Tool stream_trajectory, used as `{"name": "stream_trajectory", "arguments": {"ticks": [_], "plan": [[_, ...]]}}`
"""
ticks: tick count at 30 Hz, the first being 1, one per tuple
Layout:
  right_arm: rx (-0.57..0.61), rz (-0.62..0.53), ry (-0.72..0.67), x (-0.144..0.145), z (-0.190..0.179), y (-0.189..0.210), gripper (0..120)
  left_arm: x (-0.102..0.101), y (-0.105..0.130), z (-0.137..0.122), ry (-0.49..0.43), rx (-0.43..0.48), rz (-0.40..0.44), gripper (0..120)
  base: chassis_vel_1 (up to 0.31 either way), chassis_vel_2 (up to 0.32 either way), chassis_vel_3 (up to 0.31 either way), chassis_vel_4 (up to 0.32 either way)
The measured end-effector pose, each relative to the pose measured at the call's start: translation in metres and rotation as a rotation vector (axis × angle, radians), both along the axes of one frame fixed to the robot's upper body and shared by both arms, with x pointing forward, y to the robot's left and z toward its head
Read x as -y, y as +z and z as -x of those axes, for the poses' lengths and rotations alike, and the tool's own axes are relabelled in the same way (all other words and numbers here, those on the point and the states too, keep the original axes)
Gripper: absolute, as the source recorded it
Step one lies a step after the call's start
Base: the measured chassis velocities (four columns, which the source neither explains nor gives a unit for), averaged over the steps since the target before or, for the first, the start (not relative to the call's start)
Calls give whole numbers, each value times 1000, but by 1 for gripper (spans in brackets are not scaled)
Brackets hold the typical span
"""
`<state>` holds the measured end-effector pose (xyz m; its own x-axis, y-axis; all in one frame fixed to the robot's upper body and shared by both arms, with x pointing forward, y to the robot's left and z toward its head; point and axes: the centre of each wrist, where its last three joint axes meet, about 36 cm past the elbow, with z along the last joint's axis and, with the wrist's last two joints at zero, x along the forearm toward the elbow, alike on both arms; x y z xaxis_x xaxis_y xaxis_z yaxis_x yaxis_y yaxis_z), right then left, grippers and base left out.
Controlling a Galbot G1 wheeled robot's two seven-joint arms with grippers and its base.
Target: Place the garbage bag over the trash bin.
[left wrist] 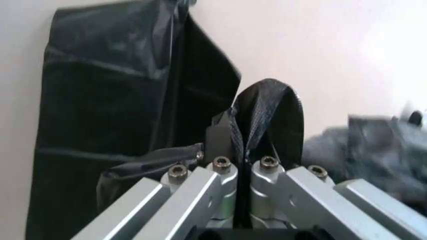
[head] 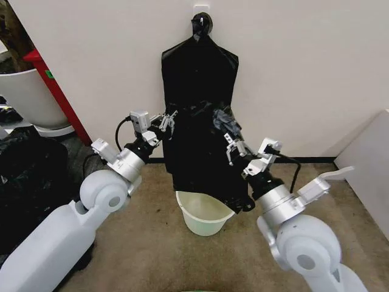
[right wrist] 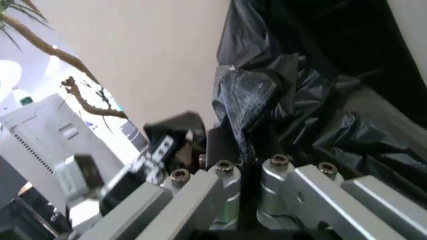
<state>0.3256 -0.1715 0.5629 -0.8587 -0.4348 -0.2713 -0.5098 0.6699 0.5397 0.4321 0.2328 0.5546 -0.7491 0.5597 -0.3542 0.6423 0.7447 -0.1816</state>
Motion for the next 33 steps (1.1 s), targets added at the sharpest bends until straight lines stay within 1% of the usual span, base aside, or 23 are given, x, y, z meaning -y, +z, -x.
{"name": "stream_trajectory", "arguments": {"ticks": [3,6,9,11,15,16,17,21,23,25,31,33], "plan": [[-2,-6,-8,-1,-5,-3,0,-1,-8,2,6,-2,-13,0,0,0,0,0],[-9,-17,-29,-2,-11,-10,0,0,-21,5,18,-17,-22,0,0,0,0,0],[-33,-21,-51,-2,-7,-20,0,1,-33,9,26,-29,-26,0,0,0,0,0],[-37,-21,-56,-1,-6,-22,0,1,-35,10,26,-32,-26,0,0,0,0,0],[-52,-28,-91,1,5,-37,0,5,-49,23,24,-55,-24,0,0,0,0,0],[-59,-36,-102,0,9,-41,0,7,-56,30,23,-68,-24,0,0,0,0,0],[-59,-36,-102,0,9,-41,0,7,-56,30,23,-68,-24,0,0,0,0,0],[-73,-44,-116,-5,19,-50,0,11,-72,45,20,-102,-29,0,0,0,0,0],[-80,-38,-128,-8,26,-56,0,13,-85,57,20,-126,-32,0,0,0,0,0],[-81,-37,-131,-8,27,-57,0,13,-87,60,19,-131,-32,0,0,0,0,0],[-90,-37,-151,-11,40,-63,0,19,-99,85,15,-163,-20,0,0,0,0,0],[-91,-39,-155,-11,41,-63,0,20,-100,87,15,-164,-20,0,0,0,0,0]]}}
